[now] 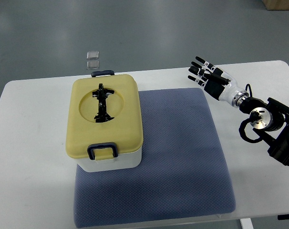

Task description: Open white storage box with right hand

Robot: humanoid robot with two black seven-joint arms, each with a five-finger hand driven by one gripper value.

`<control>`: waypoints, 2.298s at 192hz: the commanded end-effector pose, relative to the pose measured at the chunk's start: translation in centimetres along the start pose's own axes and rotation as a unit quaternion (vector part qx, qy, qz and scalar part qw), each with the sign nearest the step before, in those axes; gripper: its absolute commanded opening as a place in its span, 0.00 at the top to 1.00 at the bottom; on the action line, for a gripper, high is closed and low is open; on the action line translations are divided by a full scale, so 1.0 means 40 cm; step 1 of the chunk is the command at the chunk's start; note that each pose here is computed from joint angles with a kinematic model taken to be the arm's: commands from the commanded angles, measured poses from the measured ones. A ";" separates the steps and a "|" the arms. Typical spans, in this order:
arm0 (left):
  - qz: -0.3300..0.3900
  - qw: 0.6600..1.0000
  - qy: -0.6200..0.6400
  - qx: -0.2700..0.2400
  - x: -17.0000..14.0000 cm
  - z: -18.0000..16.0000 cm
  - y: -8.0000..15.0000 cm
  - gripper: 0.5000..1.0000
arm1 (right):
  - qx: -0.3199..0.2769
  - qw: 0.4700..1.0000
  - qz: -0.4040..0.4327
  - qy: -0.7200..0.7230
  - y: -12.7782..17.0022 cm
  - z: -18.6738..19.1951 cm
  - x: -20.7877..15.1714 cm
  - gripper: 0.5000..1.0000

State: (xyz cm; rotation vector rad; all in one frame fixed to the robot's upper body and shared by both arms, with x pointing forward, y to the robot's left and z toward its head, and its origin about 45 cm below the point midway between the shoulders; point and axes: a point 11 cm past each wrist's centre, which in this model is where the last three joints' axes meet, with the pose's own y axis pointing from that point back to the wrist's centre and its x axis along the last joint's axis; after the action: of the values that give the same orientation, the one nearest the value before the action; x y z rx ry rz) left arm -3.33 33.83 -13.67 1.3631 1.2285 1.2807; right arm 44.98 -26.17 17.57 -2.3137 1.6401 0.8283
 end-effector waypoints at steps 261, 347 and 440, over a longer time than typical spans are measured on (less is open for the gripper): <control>0.000 1.000 0.000 0.000 0.000 0.000 0.000 0.00 | 0.105 0.614 -0.323 0.713 -0.051 -0.268 -0.552 0.13; -0.001 1.000 0.000 0.000 -0.001 0.000 0.000 0.00 | 0.110 0.355 -0.453 0.810 -0.036 -0.148 -0.757 0.13; 0.000 1.000 0.000 -0.001 0.000 0.002 0.000 0.00 | 0.086 0.217 -0.491 0.840 -0.029 -0.068 -0.856 0.13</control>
State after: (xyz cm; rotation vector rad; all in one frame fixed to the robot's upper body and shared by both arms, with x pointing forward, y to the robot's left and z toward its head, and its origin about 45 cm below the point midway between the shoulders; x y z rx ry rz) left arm -3.25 33.81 -13.67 1.3619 1.2274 1.2809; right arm 39.40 -0.20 37.85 -2.5228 -0.5609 -2.5492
